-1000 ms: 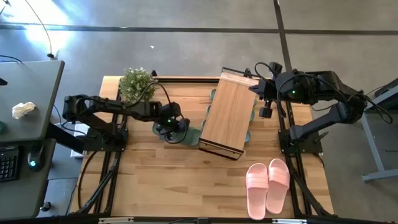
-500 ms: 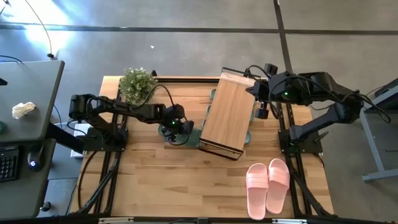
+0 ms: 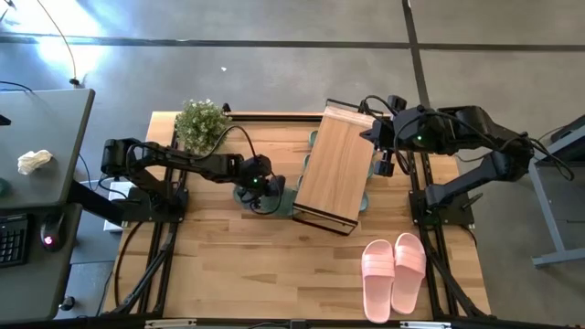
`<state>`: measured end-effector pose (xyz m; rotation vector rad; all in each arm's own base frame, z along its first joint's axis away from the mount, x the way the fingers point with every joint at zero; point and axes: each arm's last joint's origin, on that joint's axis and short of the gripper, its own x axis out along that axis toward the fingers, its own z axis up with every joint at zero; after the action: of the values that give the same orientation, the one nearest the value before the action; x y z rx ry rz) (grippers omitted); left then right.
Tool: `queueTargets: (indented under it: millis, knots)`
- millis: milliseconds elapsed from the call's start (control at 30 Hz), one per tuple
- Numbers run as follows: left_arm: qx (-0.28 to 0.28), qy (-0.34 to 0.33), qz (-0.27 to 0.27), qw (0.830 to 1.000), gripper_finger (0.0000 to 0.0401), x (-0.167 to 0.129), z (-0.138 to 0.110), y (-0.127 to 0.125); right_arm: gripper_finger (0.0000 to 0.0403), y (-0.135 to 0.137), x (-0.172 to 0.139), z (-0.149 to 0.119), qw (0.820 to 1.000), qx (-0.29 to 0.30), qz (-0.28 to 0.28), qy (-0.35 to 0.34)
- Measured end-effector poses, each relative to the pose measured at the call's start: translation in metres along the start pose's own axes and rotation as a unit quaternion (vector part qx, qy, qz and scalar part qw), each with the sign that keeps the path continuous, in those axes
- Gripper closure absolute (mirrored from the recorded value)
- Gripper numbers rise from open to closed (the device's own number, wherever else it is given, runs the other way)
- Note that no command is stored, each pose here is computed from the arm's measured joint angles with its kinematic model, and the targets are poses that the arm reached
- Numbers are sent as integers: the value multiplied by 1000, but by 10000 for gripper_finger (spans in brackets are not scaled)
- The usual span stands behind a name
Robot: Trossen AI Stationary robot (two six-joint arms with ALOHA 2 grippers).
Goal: Pick and place slides into the shelf
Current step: Put the green slide under the shelf
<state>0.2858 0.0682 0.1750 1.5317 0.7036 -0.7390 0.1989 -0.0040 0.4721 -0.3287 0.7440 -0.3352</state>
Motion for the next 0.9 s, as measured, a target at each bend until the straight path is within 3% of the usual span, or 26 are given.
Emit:
queueTargets:
  millis: [100, 267, 500, 700, 900]
  knots:
    - [-14, 13, -3, 1000, 296, 0, 1, 0, 403, 0, 0, 0, 1000, 0, 0, 0]
    - [4, 98, -25, 995, 256, 0, 8, 2, 403, 0, 0, 0, 1000, 0, 0, 0]
    - [-5, 144, -77, 987, 253, -10, 18, 7, 403, 0, 0, 0, 1000, -3, 0, 2]
    - [-80, 168, -115, 976, 276, -40, 17, 23, 403, 0, 0, -1, 1000, -15, 0, 3]
    - [-222, 189, -104, 951, 303, -86, 16, 45, 403, 0, 0, 0, 1000, -14, 5, 0]
